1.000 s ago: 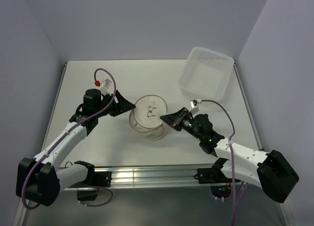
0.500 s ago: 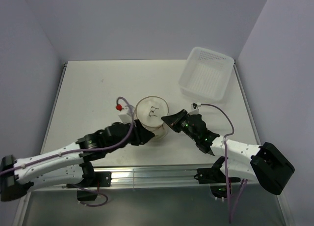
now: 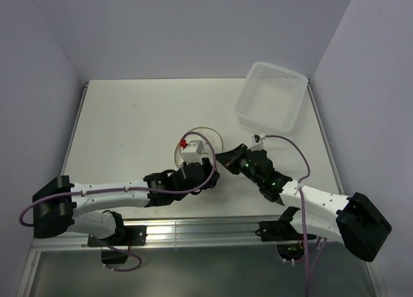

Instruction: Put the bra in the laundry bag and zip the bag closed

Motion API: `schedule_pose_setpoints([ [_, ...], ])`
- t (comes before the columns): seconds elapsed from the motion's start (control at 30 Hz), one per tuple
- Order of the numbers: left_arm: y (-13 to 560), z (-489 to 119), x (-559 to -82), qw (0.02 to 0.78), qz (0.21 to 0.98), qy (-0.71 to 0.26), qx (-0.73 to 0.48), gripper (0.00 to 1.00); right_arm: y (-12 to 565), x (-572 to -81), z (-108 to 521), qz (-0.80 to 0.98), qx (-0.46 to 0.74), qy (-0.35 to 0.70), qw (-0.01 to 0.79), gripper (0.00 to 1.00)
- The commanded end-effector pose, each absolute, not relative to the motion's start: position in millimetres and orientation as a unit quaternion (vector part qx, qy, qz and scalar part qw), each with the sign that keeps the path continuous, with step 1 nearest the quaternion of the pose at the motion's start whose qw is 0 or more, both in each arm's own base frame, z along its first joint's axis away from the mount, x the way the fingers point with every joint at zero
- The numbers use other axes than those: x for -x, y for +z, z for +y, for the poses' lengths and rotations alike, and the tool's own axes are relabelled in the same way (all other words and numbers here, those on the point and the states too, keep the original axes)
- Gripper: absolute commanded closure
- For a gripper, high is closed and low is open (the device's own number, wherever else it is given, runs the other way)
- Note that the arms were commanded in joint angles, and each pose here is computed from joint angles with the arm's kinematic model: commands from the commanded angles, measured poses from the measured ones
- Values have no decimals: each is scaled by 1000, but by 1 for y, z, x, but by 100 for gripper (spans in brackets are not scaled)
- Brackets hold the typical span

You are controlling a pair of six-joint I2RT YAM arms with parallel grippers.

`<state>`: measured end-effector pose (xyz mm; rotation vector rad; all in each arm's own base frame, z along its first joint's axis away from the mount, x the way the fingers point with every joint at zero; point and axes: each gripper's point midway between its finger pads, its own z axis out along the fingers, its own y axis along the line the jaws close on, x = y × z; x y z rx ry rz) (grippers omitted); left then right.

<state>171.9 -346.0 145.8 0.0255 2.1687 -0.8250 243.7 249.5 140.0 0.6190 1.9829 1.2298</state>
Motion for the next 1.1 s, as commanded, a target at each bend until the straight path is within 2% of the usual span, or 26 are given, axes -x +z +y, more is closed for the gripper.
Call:
schedule_pose_setpoints([
  [0.0, 173, -363, -190, 436, 829, -350, 12, 53, 164, -246, 256, 756, -218, 492, 372, 100],
  [0.4, 165, -368, -216, 465, 824, -322, 5, 56, 170, -238, 261, 755, -198, 510, 363, 100],
  [0.5, 163, -369, -219, 475, 819, -322, 6, 59, 173, -236, 263, 753, -195, 517, 358, 100],
  [0.63, 163, -366, -224, 489, 813, -317, 15, 70, 176, -232, 267, 752, -187, 527, 350, 100],
  [0.7, 165, -362, -228, 501, 807, -312, 25, 72, 175, -231, 267, 753, -185, 527, 348, 100],
  [0.83, 165, -356, -232, 520, 802, -292, 38, 61, 176, -227, 269, 752, -182, 534, 341, 100],
  [0.9, 164, -355, -233, 524, 799, -291, 43, 61, 175, -226, 269, 754, -181, 534, 338, 100],
  [1.0, 166, -355, -234, 529, 795, -293, 47, 67, 174, -223, 270, 754, -179, 535, 337, 100],
  [1.03, 166, -354, -234, 532, 794, -290, 48, 77, 173, -223, 269, 755, -179, 534, 336, 100],
  [1.07, 167, -354, -235, 534, 794, -287, 49, 83, 173, -223, 269, 755, -179, 533, 337, 100],
])
